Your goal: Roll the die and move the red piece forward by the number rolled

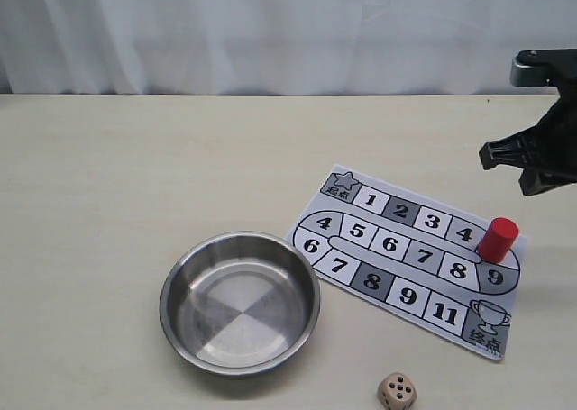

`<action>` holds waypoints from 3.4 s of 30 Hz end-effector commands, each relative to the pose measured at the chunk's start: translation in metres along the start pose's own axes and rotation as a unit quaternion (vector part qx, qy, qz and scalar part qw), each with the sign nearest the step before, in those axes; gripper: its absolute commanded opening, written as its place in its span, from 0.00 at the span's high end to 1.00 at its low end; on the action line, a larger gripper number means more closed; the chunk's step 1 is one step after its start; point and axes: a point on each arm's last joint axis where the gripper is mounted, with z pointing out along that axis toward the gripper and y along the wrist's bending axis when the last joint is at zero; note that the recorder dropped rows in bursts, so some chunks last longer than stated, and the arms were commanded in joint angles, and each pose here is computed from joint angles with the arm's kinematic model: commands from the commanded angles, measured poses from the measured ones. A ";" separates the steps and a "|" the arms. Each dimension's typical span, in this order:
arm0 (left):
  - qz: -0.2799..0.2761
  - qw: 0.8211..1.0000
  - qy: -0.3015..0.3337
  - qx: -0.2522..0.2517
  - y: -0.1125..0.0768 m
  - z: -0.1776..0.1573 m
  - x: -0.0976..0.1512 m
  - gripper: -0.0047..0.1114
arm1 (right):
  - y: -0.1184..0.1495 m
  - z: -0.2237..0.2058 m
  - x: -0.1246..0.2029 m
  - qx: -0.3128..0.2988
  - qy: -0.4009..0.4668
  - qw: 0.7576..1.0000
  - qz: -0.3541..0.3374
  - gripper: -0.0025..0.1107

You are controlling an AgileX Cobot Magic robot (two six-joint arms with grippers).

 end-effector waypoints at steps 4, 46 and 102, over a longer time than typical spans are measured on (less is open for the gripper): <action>-0.004 1.000 -0.006 0.000 0.000 0.000 0.000 0.96 | -0.020 0.006 0.008 0.020 -0.002 1.000 0.013 0.94; -0.004 1.000 -0.006 0.000 0.000 0.000 0.000 0.96 | -0.009 -0.322 0.295 0.017 -0.684 0.729 0.026 0.94; -0.004 1.000 -0.006 0.000 0.000 0.000 0.000 0.96 | -0.002 -0.063 0.251 0.024 -0.642 0.766 0.007 0.94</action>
